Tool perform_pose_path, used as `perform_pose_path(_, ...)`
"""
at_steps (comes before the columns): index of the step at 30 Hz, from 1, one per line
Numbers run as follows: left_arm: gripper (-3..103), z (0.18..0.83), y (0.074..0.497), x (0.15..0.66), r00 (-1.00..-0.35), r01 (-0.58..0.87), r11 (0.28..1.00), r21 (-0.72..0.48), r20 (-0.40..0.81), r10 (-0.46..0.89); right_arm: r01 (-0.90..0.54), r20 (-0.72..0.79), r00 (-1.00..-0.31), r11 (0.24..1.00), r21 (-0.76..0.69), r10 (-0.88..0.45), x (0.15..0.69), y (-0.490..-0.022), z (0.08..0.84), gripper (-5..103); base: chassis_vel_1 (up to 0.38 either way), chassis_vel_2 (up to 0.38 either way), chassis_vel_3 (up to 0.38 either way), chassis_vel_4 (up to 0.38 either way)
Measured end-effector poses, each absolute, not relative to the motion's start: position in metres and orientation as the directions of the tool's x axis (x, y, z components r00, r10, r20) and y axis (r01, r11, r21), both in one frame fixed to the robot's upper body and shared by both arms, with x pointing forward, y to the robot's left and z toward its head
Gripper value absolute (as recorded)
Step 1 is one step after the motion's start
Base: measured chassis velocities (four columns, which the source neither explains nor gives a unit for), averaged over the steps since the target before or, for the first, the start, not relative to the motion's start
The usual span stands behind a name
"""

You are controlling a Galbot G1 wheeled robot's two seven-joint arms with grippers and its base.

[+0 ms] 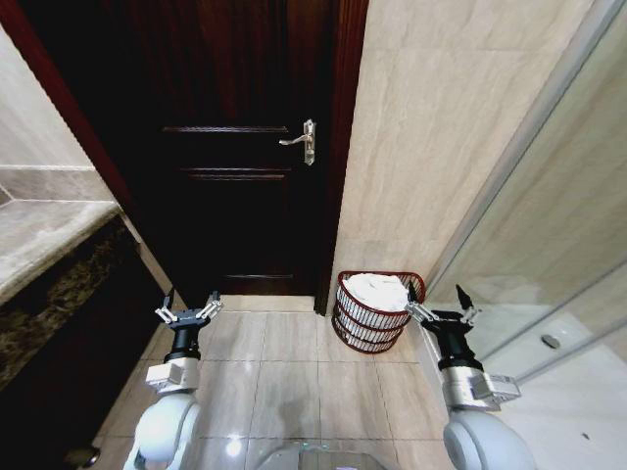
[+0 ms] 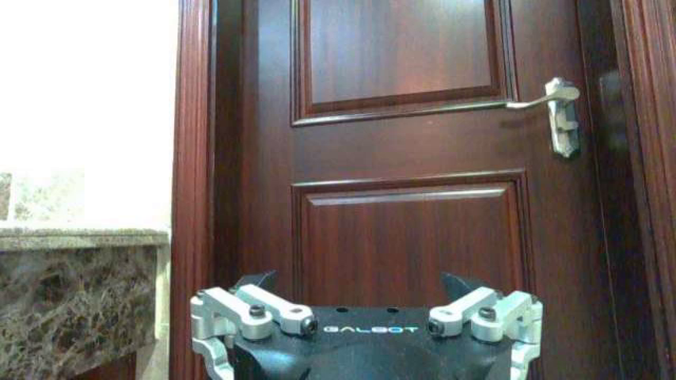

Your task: Discard the used towel into the hamper.

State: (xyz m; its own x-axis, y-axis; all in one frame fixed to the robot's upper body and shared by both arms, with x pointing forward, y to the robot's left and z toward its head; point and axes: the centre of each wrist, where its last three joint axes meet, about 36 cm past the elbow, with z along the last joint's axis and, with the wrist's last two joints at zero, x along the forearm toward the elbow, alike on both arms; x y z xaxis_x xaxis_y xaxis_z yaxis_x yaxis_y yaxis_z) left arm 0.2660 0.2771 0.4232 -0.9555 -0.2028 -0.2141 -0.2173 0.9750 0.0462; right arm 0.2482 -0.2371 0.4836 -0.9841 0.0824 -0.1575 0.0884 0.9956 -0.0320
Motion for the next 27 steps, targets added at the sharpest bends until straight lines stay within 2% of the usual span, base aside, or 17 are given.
perform_pose_path(27,100,0.431,0.270,0.271,-0.955,-0.206,0.978,0.022,-0.223,-0.196,0.090,-0.161,-0.983,0.995,-0.041,0.082,0.249,-0.238,0.497,100,0.000,0.000,0.000,0.000)
